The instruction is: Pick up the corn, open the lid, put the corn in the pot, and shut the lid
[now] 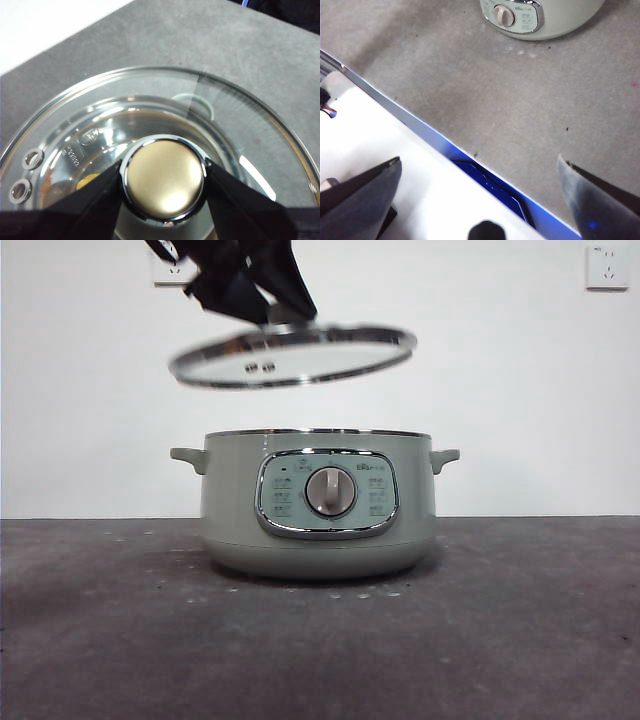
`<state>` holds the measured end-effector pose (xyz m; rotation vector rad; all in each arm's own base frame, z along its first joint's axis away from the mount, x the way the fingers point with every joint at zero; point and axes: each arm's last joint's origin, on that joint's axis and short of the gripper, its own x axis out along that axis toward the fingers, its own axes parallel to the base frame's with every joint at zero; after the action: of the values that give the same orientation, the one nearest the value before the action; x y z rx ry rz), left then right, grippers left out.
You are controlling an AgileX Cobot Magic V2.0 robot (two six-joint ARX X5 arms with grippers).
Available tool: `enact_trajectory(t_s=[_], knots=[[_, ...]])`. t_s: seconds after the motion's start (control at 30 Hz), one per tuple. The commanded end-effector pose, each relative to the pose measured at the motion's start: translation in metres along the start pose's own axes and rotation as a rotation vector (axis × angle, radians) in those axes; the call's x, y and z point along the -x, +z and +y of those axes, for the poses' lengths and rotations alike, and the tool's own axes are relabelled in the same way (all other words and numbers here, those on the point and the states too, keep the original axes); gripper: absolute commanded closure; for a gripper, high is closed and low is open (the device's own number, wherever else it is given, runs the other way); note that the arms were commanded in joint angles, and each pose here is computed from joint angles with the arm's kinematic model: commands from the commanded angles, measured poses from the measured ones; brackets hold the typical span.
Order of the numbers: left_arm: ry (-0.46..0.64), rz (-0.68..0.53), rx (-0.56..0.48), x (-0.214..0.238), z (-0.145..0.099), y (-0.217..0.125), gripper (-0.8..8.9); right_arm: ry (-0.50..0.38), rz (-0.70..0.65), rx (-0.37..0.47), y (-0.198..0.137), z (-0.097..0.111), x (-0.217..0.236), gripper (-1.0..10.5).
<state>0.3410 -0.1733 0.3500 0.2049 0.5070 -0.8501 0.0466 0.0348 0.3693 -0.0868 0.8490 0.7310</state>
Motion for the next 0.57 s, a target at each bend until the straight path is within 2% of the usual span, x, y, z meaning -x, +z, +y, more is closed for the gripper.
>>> enact_trajectory(t_s=[0.03,0.57], knots=[[0.011,-0.069,-0.038,-0.004,0.002,0.01,8.21,0.002,0.015,-0.044,-0.01,0.0,0.001,4.1],[0.03,-0.061,-0.045,-0.048,0.01,-0.003,8.21,-0.016,-0.006,-0.055,-0.017,0.0,0.004,4.1]])
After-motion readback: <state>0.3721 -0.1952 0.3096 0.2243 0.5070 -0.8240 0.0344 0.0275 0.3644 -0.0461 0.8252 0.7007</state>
